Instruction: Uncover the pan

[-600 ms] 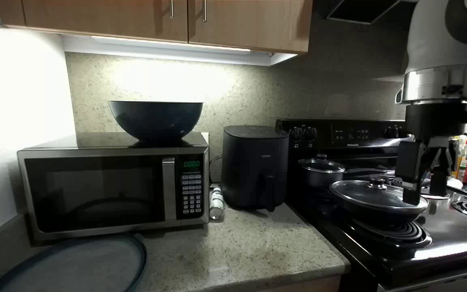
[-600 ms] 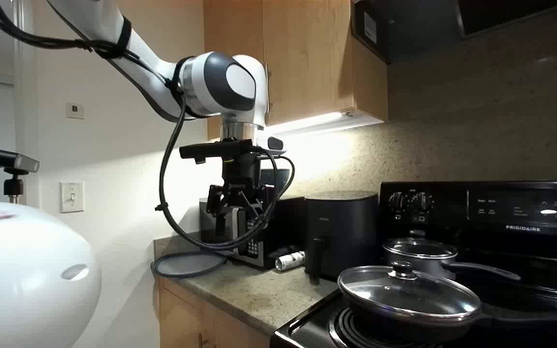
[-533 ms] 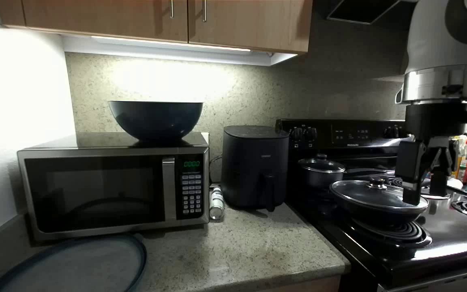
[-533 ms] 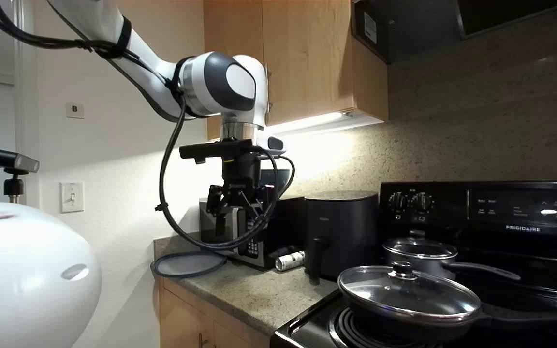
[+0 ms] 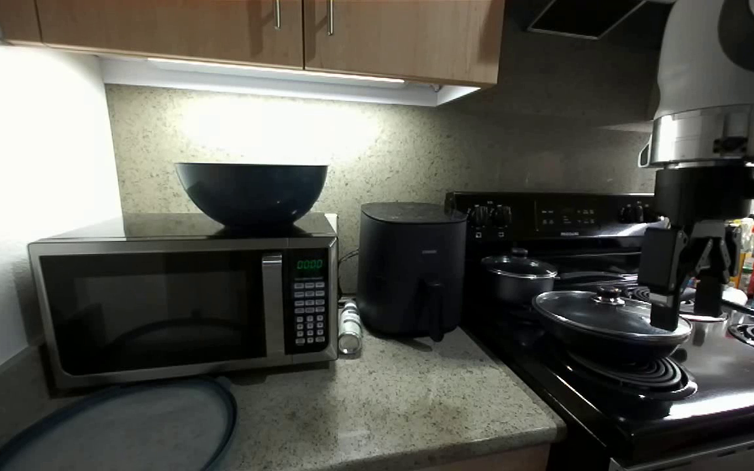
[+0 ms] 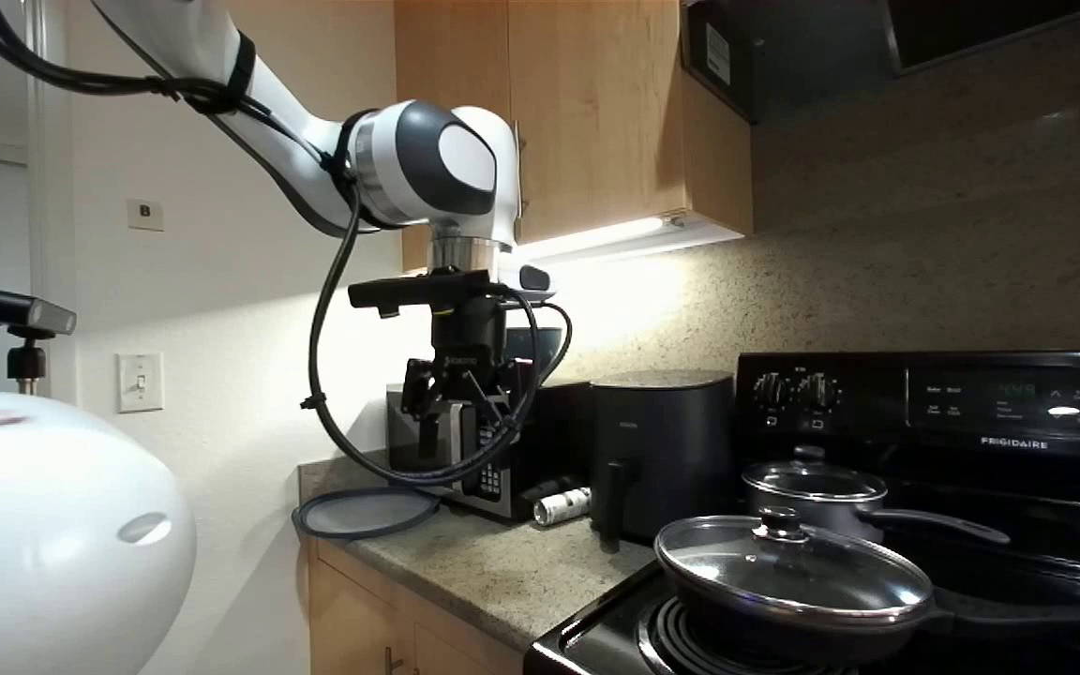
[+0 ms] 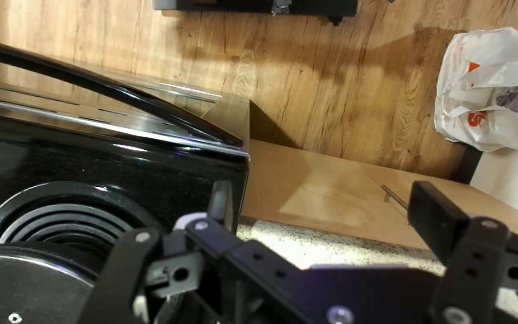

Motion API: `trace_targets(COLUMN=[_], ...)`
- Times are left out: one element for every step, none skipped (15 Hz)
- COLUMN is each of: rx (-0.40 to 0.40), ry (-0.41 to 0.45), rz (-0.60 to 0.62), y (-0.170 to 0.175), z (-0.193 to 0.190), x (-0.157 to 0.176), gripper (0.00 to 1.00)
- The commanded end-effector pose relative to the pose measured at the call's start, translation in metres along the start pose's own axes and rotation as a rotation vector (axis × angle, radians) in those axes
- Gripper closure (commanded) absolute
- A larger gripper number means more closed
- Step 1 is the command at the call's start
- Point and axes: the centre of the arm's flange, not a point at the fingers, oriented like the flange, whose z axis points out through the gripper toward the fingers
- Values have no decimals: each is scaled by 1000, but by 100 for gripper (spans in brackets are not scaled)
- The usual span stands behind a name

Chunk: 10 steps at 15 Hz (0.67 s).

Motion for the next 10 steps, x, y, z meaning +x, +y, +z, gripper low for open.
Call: trace_targets(rx=[-50, -65, -87, -100, -116, -128, -116, -98, -93, -90], ry=[28, 55, 85, 103, 127, 141, 133, 124, 130, 125], rz=[124, 167, 211, 245, 288, 327, 355, 364, 322, 336], y=[25, 40, 57, 72, 89, 103, 114, 117, 110, 117], z=[7, 7, 6, 5, 3, 2, 0, 0, 0, 0], x=[12, 19, 28, 35, 43, 50, 55, 56, 37, 42], gripper=[0, 0, 0, 0, 0, 0, 0, 0, 0, 0])
